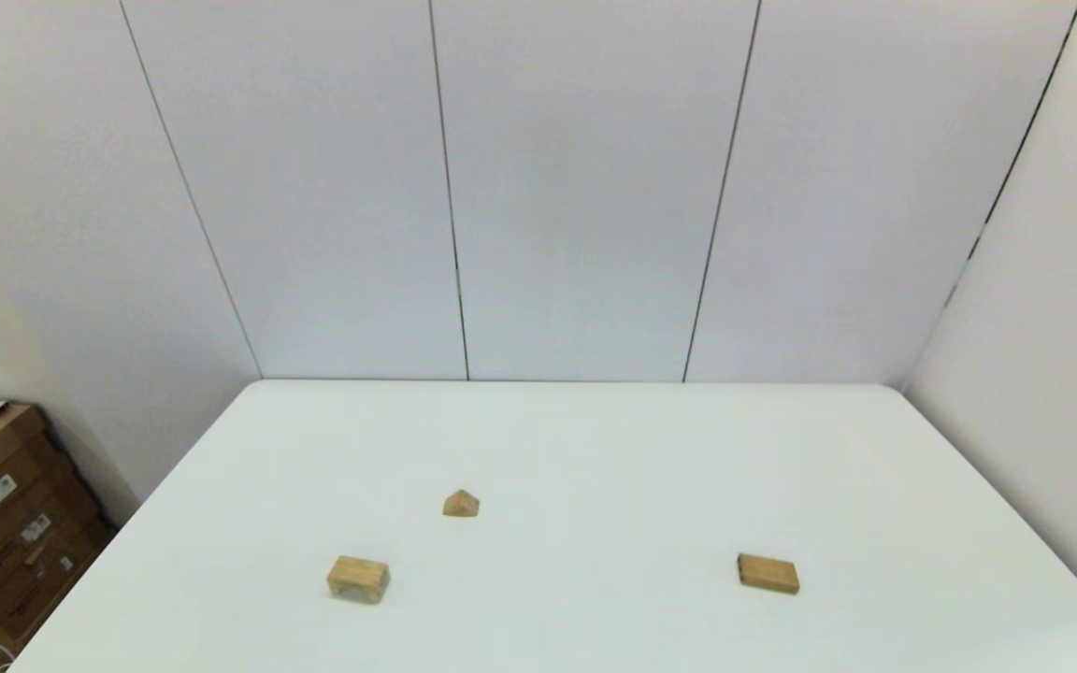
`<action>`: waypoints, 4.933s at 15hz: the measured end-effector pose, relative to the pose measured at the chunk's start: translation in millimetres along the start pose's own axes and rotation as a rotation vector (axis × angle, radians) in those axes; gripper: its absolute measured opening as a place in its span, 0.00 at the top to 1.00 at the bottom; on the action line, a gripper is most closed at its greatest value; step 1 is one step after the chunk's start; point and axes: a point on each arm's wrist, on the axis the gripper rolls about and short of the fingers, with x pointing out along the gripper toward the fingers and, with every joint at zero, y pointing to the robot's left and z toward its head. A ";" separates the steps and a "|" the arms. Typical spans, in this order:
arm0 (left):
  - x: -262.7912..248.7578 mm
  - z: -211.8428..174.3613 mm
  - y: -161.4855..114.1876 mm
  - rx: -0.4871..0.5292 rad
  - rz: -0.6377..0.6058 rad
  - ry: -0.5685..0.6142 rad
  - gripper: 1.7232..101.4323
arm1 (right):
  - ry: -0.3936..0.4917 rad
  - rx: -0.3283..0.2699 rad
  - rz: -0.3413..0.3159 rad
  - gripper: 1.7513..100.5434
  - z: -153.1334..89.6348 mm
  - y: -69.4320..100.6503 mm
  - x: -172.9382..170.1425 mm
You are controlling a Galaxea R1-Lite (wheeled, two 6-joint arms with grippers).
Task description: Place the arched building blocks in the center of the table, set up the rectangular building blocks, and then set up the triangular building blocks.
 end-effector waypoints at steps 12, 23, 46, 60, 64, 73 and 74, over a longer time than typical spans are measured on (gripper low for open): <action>0.0 0.0 0.0 0.000 0.000 0.000 0.04 | 0.000 0.000 0.000 0.03 0.0 0.0 0.0; 0.0 0.0 0.0 0.000 0.000 0.000 0.04 | 0.000 0.000 0.000 0.03 0.0 0.0 0.0; 0.9 63.9 -1.8 0.125 -0.128 0.127 0.04 | 0.000 0.000 0.000 0.03 0.0 0.0 0.0; 195.6 139.0 -10.2 -0.471 0.249 1.135 0.04 | 0.000 0.000 0.000 0.03 0.0 0.0 0.0; 218.7 122.4 -17.7 -0.520 0.403 1.198 0.04 | 0.000 0.001 0.000 0.03 0.0 0.0 0.0; 288.5 85.5 -80.5 -0.828 0.642 1.287 0.04 | 0.000 0.000 0.000 0.03 0.0 0.0 0.0; 300.1 82.4 -87.8 -0.902 0.660 1.301 0.04 | 0.000 0.000 0.000 0.03 0.0 0.0 0.0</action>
